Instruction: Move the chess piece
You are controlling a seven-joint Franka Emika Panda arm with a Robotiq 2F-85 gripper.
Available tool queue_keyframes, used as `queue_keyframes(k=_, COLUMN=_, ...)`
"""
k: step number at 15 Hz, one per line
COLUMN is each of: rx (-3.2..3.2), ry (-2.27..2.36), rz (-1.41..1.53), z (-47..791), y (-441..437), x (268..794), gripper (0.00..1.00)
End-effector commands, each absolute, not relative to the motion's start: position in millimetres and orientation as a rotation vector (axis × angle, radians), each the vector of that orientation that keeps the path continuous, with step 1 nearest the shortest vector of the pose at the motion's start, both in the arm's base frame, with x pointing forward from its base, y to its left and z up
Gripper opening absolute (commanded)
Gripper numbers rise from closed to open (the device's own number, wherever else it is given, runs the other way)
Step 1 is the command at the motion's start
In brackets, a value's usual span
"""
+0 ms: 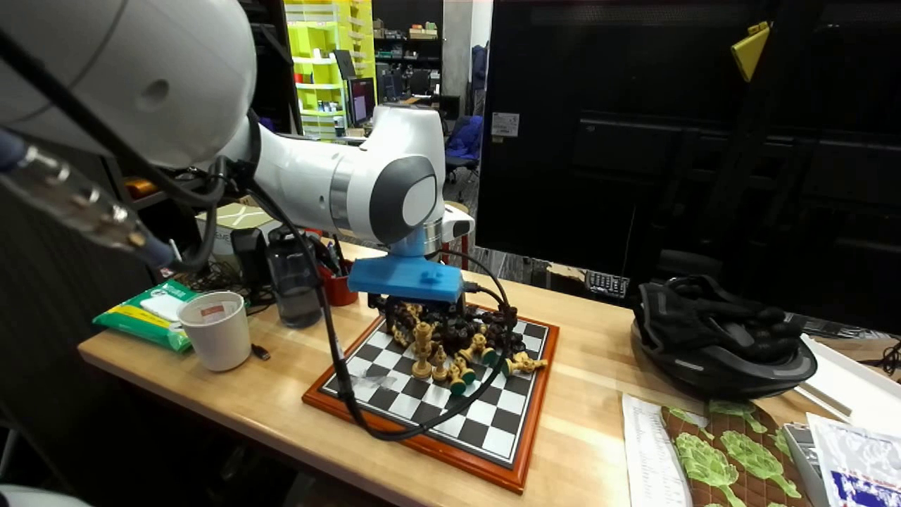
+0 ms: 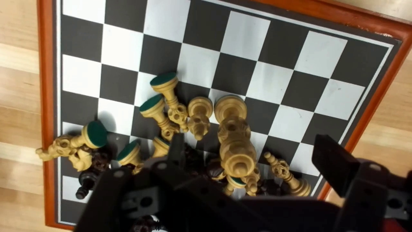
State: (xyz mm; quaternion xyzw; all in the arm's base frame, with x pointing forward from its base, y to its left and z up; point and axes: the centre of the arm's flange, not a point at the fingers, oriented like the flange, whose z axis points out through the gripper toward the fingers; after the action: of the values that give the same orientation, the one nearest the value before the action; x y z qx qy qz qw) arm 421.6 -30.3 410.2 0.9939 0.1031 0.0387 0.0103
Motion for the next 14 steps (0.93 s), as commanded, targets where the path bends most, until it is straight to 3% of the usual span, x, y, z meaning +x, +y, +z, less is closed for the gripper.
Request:
queue_keyframes(k=1, rx=3.115, ry=0.244, rz=0.121, z=399.7, y=-30.5, x=435.6, gripper=1.00)
queue_keyframes(k=7, rx=3.126, ry=0.196, rz=0.119, z=386.8, y=-27.8, x=446.5, gripper=1.00)
queue_keyframes(k=8, rx=3.128, ry=0.192, rz=0.118, z=385.8, y=-27.7, x=447.5, gripper=0.79)
queue_keyframes(k=11, rx=3.132, ry=0.181, rz=0.117, z=382.6, y=-28.1, x=448.4, gripper=0.61)
queue_keyframes(k=14, rx=3.132, ry=0.172, rz=0.110, z=381.1, y=-28.1, x=448.2, gripper=0.38)
